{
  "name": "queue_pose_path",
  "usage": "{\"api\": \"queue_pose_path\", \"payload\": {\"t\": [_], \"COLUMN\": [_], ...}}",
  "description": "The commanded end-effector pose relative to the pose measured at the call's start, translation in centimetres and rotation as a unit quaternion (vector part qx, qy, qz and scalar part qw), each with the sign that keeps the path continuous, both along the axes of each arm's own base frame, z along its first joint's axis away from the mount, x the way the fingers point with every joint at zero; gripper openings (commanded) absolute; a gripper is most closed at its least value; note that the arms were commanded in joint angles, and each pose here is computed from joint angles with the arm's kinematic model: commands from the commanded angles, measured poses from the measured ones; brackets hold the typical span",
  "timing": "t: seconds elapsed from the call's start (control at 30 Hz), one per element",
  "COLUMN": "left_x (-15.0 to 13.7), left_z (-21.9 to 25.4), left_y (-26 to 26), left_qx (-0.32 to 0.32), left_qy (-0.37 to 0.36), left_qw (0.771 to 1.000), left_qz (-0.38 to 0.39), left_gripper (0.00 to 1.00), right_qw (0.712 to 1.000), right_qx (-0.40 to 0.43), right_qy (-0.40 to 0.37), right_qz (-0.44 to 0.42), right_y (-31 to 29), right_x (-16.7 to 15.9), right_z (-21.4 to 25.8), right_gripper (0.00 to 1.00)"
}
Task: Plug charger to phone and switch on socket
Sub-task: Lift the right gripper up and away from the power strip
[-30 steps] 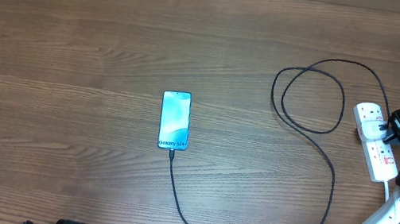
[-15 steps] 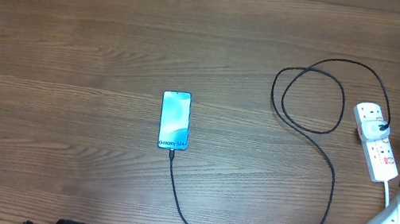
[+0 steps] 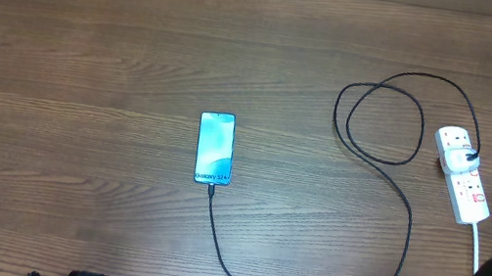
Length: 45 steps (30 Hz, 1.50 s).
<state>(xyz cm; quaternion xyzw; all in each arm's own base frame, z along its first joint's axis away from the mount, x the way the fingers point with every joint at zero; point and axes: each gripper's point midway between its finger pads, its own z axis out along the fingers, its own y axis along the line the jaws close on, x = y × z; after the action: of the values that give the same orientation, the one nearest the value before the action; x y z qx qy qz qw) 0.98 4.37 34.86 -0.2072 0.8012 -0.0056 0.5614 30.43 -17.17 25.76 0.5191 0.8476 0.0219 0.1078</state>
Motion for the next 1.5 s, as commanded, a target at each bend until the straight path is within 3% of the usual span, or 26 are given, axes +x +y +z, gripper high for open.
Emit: {"api": "queue_pose_path", "payload": {"t": [0.0,0.33,0.77,1.03,1.23,1.47], "left_x": [-0.3,-2.9,-7.6,-7.6,-7.6,-7.6], "left_z": [0.0,-0.2,-2.0,-2.0,-2.0,-2.0], "left_y": [0.2,0.1,-0.3,-0.3,-0.3,-0.3], "left_qx": [-0.008,-0.007,-0.004,-0.005,-0.005,-0.005], "left_qy": [-0.009,-0.056,-0.132,-0.131,-0.131,-0.131], "left_qw": [1.000,0.996,0.989,0.989,0.989,0.989], "left_qz": [0.017,0.064,0.065,0.065,0.065,0.065], "left_gripper": [1.00,1.00,1.00,0.99,1.00,0.99], "right_qw": [0.994,0.976,0.960,0.942,0.915,0.868], "right_qx": [-0.017,-0.055,-0.026,-0.077,-0.131,-0.145], "right_qy": [-0.098,-0.203,-0.252,-0.285,-0.335,-0.395], "right_qz": [0.038,0.063,0.115,0.162,0.181,0.265], "right_y": [3.5,7.4,10.2,11.5,13.5,17.8], "right_x": [-1.1,-5.2,-5.9,-8.4,-12.6,-16.4], "right_z": [5.9,12.2,13.9,15.9,18.5,20.3], "right_gripper": [0.04,0.04,0.04,0.04,0.11,0.09]}}
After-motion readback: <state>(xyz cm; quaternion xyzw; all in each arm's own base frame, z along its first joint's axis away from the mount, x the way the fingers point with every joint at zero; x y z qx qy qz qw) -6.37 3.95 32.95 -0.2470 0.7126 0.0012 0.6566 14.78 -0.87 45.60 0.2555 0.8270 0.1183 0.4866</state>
